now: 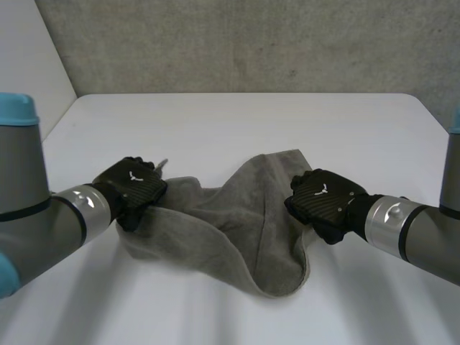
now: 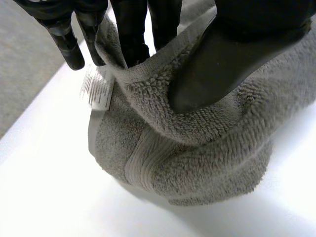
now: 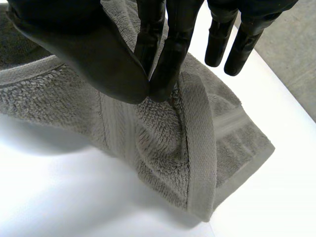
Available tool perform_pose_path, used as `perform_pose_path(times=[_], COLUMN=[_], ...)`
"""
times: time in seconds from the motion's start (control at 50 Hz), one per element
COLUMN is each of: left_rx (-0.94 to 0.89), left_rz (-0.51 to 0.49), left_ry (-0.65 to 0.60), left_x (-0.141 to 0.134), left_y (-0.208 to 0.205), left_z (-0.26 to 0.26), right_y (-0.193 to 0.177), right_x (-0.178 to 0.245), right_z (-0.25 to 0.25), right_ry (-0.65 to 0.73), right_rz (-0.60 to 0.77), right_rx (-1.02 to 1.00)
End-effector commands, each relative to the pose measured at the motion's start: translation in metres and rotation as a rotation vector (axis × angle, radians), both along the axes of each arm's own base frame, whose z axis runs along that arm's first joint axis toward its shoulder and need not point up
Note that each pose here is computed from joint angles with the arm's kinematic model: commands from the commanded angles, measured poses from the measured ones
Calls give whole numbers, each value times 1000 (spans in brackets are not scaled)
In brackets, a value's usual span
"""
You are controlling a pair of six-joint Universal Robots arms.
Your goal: Fold the towel.
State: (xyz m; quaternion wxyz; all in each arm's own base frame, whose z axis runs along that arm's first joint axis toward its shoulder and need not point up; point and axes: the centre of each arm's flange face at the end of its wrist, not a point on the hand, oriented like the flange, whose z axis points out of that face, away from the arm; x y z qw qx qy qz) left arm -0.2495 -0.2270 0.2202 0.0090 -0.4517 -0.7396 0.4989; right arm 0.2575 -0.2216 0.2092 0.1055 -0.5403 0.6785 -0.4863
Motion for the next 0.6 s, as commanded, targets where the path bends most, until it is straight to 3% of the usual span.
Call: perform_pose_path(times=[0.02,0.6], left_rx=[17,15], left_rz=[9,59], left_ry=[15,15], left_x=[6,20], left_y=[16,14], left_z=[-7,-25], right_y=[5,-2], right_x=[-12,-23], right_z=[-2,-25], right_ry=[4,16], right_rz=[-27,-30], right_rx=[21,-38])
